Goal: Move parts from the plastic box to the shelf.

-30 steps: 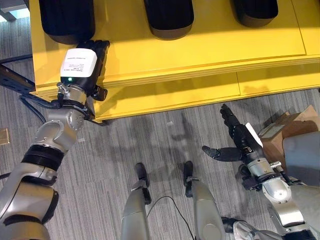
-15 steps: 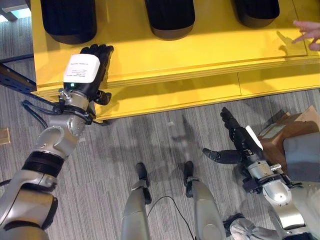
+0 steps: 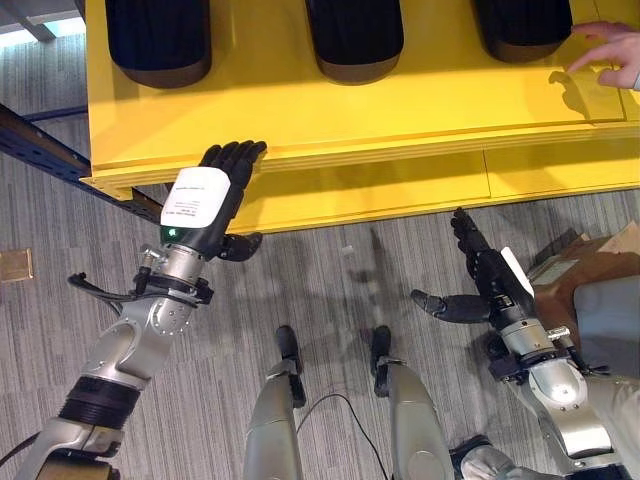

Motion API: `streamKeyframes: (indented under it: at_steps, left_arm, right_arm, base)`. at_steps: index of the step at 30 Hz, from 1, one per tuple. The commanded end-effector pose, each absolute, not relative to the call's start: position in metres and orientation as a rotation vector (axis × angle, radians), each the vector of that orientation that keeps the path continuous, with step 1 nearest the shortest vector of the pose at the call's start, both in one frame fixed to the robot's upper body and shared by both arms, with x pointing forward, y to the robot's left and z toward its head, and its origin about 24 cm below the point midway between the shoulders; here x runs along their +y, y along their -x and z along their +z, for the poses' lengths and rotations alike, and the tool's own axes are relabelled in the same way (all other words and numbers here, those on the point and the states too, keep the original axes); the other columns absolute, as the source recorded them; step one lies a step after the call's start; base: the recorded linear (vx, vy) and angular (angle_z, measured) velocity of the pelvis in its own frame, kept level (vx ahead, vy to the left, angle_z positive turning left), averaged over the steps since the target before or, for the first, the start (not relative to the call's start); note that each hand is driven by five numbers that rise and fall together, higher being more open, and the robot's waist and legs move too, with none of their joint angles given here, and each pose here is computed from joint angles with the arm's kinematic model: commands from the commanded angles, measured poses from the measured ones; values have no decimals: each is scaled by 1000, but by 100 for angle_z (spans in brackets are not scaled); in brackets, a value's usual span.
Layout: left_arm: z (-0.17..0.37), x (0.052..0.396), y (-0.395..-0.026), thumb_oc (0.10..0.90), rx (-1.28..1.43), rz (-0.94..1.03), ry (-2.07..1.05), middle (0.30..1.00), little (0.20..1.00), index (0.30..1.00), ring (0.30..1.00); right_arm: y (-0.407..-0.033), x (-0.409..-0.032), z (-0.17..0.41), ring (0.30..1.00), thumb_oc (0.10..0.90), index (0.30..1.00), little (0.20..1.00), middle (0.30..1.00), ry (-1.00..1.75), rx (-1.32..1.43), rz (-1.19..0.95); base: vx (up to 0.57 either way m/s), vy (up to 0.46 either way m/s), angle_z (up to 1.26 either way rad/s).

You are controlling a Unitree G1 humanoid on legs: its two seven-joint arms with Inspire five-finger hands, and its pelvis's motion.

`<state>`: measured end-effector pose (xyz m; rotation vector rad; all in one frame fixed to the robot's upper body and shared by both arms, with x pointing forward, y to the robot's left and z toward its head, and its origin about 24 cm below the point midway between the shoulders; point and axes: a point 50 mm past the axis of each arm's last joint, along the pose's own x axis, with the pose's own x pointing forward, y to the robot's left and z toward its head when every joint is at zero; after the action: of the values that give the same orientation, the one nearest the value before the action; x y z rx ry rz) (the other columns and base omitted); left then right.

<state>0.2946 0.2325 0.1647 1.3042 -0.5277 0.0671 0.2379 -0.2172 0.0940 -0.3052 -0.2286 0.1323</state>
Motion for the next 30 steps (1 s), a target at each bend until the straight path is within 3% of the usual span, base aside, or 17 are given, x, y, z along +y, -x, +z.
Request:
streamKeyframes:
  at_steps: [1, 30]
  left_arm:
    - [191, 218, -288, 900, -712, 98, -1137, 1000, 1000, 1000, 1000]
    - [122, 228, -243, 900, -475, 33, -849, 1000, 1000, 1000, 1000]
  right_arm:
    - [-231, -215, 134, 1000, 900, 1000, 1000, 1000, 310, -470, 117]
    - [-236, -207, 130, 1000, 900, 1000, 1000, 1000, 308, -481, 96]
  base:
    - [0, 0, 0]
    - [31, -3, 3]
